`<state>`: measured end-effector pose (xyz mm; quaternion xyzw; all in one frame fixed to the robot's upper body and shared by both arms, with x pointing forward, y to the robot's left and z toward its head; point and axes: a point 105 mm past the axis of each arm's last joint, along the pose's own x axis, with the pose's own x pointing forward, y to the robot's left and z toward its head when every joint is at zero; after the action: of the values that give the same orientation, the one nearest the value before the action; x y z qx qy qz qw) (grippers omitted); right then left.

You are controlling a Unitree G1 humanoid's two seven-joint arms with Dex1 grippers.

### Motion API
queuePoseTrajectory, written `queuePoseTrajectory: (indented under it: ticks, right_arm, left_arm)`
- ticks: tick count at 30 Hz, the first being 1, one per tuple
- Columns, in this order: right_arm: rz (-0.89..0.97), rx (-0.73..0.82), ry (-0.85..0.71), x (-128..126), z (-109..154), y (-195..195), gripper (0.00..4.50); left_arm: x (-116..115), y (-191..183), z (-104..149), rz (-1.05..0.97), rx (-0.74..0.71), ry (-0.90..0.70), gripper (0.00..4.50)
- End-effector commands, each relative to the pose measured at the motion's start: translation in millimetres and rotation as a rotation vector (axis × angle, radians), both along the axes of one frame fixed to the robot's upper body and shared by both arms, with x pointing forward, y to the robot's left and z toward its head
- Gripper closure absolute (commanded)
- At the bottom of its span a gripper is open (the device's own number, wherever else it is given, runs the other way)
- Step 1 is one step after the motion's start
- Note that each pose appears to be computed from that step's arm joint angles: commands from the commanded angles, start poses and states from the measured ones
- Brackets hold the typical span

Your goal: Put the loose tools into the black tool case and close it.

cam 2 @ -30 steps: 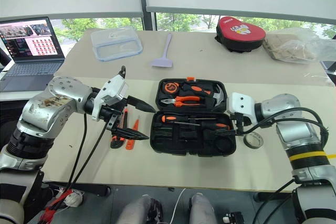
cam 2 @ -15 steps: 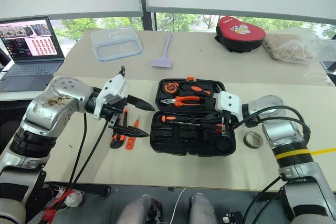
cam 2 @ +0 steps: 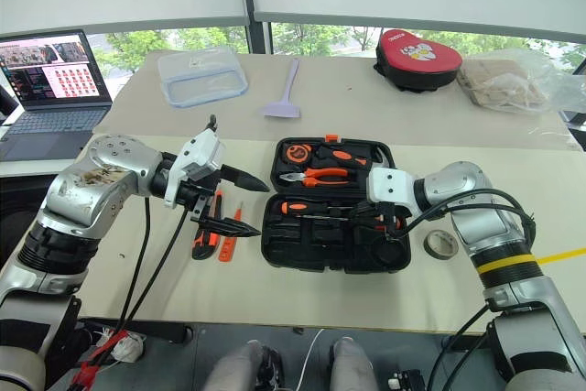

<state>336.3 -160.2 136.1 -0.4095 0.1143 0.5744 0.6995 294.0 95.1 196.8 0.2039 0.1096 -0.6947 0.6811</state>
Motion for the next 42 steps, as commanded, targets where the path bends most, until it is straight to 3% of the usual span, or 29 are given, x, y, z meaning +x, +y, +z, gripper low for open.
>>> queuePoseTrajectory:
  ticks: [1,6,7,10,13,16,19,23,30,42]
  right_arm:
    - [-0.015,0.091,0.002,1,21,5,4.47]
    - [-0.025,0.331,0.064,-15,70,12,4.47]
    - [-0.023,0.35,0.081,-20,74,12,3.91]
    - [0.031,0.445,0.145,-53,93,12,3.04]
    - [0.03,0.477,0.176,-71,96,12,2.02]
    - [0.019,0.481,0.191,-81,93,13,1.03]
    - [0.014,0.488,0.193,-87,92,16,0.08]
    - [0.014,0.498,0.174,-87,92,23,0.08]
    - [0.014,0.509,0.168,-89,85,32,0.08]
    - [-0.029,0.549,0.141,-89,72,38,0.08]
  left_arm:
    - [6,9,8,0.086,0.001,-0.066,0.0]
    - [10,45,6,0.359,0.001,-0.007,0.0]
    - [9,51,6,0.398,-0.001,0.003,0.0]
    - [-5,119,-10,0.699,0.049,0.057,0.0]
    - [-22,159,-16,0.868,0.113,0.074,0.0]
    - [-32,174,-14,0.945,0.136,0.086,0.0]
    - [-25,158,-3,0.938,0.076,0.125,0.0]
    - [-5,123,6,0.896,0.037,0.176,0.0]
    - [18,56,6,0.823,0.116,0.348,0.0]
    - [23,25,-31,0.796,0.311,0.486,0.0]
